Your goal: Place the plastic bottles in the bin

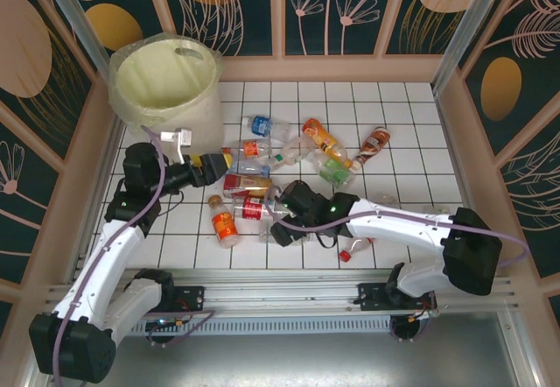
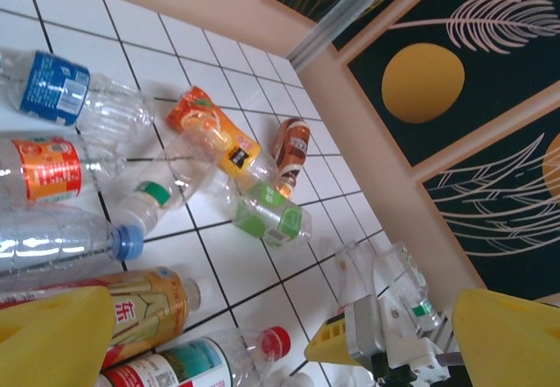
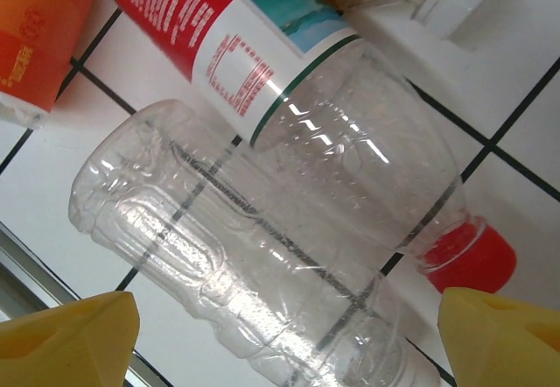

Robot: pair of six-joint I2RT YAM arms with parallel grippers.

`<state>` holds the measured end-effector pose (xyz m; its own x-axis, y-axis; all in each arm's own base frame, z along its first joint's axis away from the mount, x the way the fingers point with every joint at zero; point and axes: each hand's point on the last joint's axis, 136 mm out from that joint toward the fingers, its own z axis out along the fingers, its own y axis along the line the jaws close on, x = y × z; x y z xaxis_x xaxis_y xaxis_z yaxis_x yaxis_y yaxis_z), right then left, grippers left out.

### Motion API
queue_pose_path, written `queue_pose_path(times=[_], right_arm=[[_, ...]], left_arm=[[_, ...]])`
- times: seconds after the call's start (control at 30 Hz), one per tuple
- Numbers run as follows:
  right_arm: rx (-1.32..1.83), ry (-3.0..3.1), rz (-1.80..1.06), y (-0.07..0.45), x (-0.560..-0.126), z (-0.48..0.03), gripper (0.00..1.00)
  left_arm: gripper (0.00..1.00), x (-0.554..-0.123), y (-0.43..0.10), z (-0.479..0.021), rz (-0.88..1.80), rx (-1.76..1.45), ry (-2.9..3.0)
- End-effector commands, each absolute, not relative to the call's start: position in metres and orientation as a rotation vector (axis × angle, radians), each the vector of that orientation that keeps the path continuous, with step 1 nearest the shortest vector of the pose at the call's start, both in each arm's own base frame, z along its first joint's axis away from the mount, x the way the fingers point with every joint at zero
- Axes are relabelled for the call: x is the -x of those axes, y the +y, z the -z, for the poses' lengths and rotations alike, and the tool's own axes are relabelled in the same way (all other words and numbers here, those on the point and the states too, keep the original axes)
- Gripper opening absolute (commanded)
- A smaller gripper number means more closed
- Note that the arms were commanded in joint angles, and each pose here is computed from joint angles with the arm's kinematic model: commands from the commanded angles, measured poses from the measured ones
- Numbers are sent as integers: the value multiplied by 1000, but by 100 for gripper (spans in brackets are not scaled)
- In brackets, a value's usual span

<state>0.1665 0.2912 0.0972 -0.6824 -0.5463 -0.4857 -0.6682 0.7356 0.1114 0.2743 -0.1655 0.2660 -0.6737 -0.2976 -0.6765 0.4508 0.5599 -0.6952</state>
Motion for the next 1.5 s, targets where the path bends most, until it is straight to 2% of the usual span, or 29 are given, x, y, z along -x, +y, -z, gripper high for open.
queue_pose_path(times=[0.0, 0.33, 0.57, 0.77, 1.03, 1.23, 1.47], right_arm=[[969, 2538, -343, 289, -157, -91, 87], [983, 2553, -223, 288, -148, -69, 87], [900, 2543, -16, 273, -163, -59, 86], [867, 2561, -1, 277, -165, -49, 86], [840, 2591, -147, 287, -155, -45, 73], [852, 2589, -308, 294, -142, -54, 87], [931, 2616, -222, 280, -136, -46, 89]], left_arm=[[99, -272, -170, -269, 1195, -154, 1948], [99, -277, -165, -267, 1135, -137, 1969], [99, -277, -164, -268, 1128, -132, 1968], [99, -277, -164, -270, 1127, -135, 1961], [99, -277, -164, -267, 1130, -131, 1966], [99, -277, -164, -267, 1130, -128, 1968], [99, -276, -165, -266, 1139, -131, 1969]])
